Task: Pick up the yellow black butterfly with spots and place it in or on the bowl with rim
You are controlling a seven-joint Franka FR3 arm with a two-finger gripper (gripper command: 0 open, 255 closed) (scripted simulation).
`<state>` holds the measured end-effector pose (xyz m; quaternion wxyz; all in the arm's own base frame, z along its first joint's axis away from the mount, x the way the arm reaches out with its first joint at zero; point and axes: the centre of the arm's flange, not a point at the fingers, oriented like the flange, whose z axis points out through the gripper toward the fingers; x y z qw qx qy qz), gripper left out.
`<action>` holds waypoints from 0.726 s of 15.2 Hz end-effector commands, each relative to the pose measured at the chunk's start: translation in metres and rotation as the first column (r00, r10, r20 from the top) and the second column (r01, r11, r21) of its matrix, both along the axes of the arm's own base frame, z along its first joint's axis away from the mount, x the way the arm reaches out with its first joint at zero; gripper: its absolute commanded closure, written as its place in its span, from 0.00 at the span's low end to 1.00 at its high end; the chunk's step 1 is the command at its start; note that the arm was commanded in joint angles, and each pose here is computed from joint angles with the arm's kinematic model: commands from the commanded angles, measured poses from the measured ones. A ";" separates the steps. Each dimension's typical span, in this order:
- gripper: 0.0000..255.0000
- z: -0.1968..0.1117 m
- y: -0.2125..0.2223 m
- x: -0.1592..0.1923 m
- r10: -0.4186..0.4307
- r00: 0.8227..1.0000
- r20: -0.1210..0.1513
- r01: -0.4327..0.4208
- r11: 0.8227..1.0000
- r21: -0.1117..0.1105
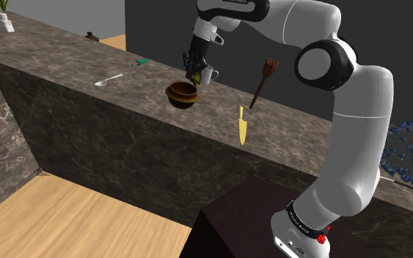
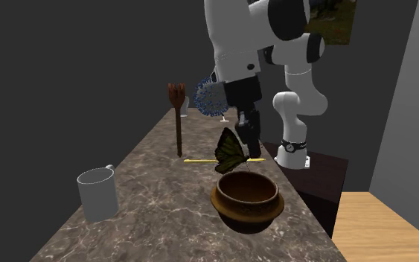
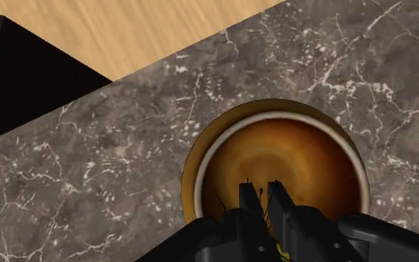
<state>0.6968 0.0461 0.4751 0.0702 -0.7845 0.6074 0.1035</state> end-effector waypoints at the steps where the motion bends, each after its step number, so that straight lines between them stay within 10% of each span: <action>1: 1.00 -0.003 0.025 0.008 -0.001 1.000 0.000 0.001 1.000 0.000; 11: 1.00 -0.049 0.043 0.014 -0.001 1.000 0.000 0.001 1.000 0.000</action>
